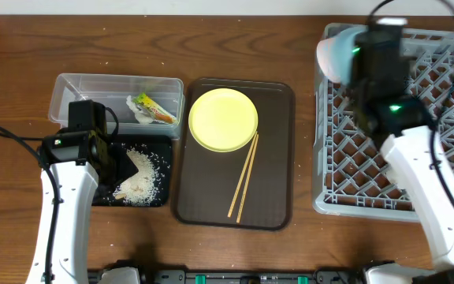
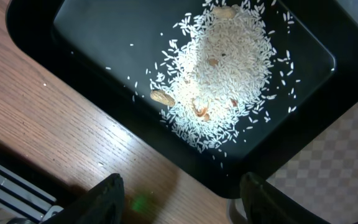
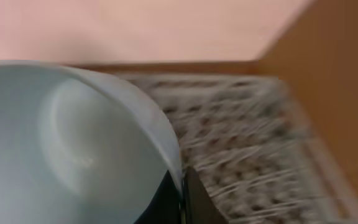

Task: Sort waste into correct bins and load items into the dishwasher rack
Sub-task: 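Carry the blue bowl into the rack and release it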

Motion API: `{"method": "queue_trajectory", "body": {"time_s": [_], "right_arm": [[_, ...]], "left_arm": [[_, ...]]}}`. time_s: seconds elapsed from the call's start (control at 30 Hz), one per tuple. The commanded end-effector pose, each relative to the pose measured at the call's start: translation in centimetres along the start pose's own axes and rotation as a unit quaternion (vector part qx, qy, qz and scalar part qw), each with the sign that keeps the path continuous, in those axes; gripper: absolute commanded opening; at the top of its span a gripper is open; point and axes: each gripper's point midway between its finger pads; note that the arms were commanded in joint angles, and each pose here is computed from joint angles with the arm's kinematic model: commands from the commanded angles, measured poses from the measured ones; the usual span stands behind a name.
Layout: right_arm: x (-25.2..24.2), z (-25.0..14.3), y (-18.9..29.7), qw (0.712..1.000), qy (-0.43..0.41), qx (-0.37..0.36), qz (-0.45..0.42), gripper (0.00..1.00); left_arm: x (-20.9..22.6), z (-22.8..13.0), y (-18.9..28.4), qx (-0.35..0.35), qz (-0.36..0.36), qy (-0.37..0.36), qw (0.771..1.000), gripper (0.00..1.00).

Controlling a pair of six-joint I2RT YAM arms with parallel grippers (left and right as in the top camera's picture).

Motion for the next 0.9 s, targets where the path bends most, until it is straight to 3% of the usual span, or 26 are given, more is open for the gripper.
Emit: {"method": "queue_trajectory", "body": {"time_s": [0.0, 0.3, 0.87], "right_arm": [[-5.9, -0.2, -1.3, 0.990, 0.043, 0.026, -0.134, 0.01], [-10.1, -2.7, -6.9, 0.955, 0.123, 0.100, -0.251, 0.01], [-5.2, -8.2, -12.8, 0.944, 0.171, 0.165, -0.230, 0.01]], "left_arm": [[0.2, 0.0, 0.0, -0.003, 0.001, 0.007, 1.000, 0.63], [0.2, 0.0, 0.0, -0.002, 0.001, 0.007, 1.000, 0.63], [0.3, -0.1, 0.0, 0.001, 0.002, 0.007, 1.000, 0.63]]}}
Point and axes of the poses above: each gripper's point midway between its finger pads, its own y axis back along the fingers, its own x axis along the line the jaws close on, z = x × y, and after that the axes turned 13 degrees about y, right-handed
